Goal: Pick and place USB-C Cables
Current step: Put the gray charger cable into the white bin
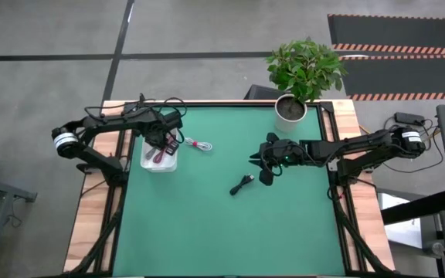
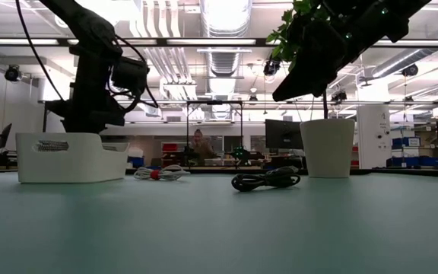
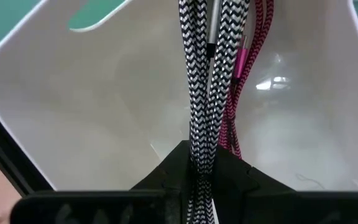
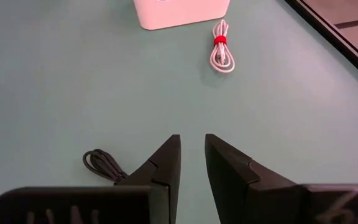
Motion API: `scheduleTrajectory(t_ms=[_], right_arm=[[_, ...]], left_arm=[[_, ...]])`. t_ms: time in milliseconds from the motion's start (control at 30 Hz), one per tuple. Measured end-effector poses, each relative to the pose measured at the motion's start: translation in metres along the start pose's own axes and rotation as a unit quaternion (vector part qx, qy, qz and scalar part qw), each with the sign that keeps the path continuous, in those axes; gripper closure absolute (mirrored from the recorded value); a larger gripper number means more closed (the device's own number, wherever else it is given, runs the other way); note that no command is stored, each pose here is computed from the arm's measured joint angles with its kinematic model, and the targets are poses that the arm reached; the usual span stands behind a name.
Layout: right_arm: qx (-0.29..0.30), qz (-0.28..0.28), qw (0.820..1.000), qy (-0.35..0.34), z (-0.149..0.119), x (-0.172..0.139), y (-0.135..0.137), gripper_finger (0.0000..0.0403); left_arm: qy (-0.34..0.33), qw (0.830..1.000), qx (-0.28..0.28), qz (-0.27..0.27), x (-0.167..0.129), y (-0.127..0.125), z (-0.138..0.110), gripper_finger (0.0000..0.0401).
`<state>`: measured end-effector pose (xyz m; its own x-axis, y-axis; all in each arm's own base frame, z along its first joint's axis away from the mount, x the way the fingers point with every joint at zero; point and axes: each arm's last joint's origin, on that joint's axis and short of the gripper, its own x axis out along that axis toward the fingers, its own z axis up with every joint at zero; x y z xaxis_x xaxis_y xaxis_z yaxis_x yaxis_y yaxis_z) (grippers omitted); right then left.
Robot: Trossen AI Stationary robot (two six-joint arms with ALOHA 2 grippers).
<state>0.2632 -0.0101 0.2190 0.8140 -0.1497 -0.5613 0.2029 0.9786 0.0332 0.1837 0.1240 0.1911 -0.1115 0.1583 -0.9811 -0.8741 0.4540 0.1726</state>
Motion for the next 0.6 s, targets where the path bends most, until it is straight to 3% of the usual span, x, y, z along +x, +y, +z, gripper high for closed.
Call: scheduleTrajectory(t_ms=[600], right_arm=[[-0.003,-0.001,1.000,0.012,-0.0025,0.0000,-0.0003,0.0337]], left_arm=[[0.000,1.000,0.000,0.002,0.0000,0.0003,0.0000,0.0367]])
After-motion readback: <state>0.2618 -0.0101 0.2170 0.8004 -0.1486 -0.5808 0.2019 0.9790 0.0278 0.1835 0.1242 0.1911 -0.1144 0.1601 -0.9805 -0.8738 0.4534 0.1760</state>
